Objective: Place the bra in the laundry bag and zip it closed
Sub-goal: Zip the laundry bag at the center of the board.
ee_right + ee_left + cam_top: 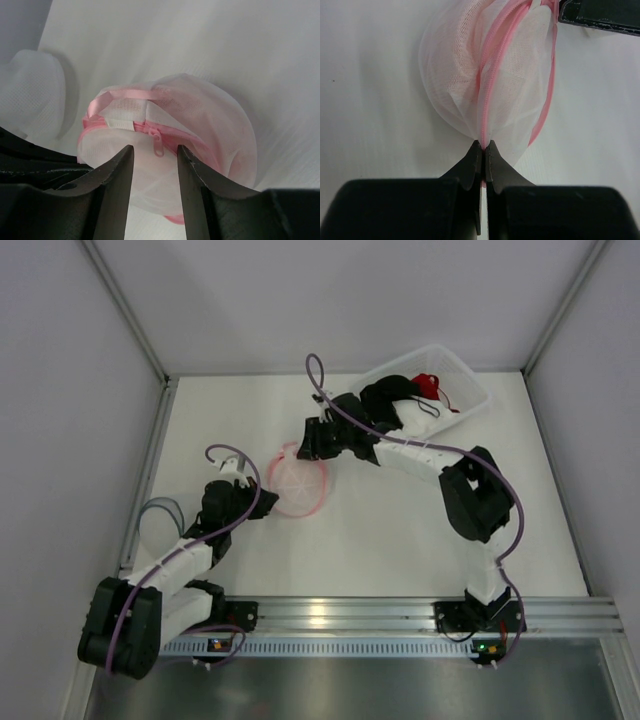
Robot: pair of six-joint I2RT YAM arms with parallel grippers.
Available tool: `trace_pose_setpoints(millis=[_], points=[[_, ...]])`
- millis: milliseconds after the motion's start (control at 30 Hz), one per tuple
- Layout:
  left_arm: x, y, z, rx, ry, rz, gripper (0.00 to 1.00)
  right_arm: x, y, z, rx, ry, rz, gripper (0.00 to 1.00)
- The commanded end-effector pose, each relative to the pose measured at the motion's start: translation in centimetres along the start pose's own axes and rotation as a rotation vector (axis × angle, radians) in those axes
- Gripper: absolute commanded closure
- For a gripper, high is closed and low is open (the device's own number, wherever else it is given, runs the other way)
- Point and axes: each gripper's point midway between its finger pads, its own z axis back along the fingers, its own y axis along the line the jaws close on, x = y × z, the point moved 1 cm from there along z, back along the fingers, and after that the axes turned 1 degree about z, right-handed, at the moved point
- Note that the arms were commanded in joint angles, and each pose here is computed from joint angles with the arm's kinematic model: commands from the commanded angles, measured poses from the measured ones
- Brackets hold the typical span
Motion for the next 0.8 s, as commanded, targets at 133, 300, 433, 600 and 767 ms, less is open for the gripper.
trace_pose_setpoints(millis=[133, 300, 433, 600, 767], points=[[0.7, -0.2, -0.3, -0.004, -0.009, -0.030, 1.00, 1.1, 1.8, -0.9, 0.028, -0.022, 0.048, 0.61], [0.6, -0.1, -0.3, 0.001, -0.006, -0.035, 1.00, 1.7, 2.0, -1.2, 0.019, -0.034, 0.061, 0.72], [0.6, 0.0, -0.3, 0.000, -0.008, -0.047, 1.00, 1.4, 1.8, -1.9, 0.007, -0.022, 0.069, 0.74], [0.5, 0.0, -0.3, 0.000, -0.004, -0.054, 1.00, 1.8, 2.3, -2.1, 0.015, -0.024, 0.074, 0.83], [0.7, 0.0, -0.4, 0.002, -0.007, -0.059, 1.00, 1.9, 2.8, -2.1, 0.020, -0.027, 0.089, 0.96]])
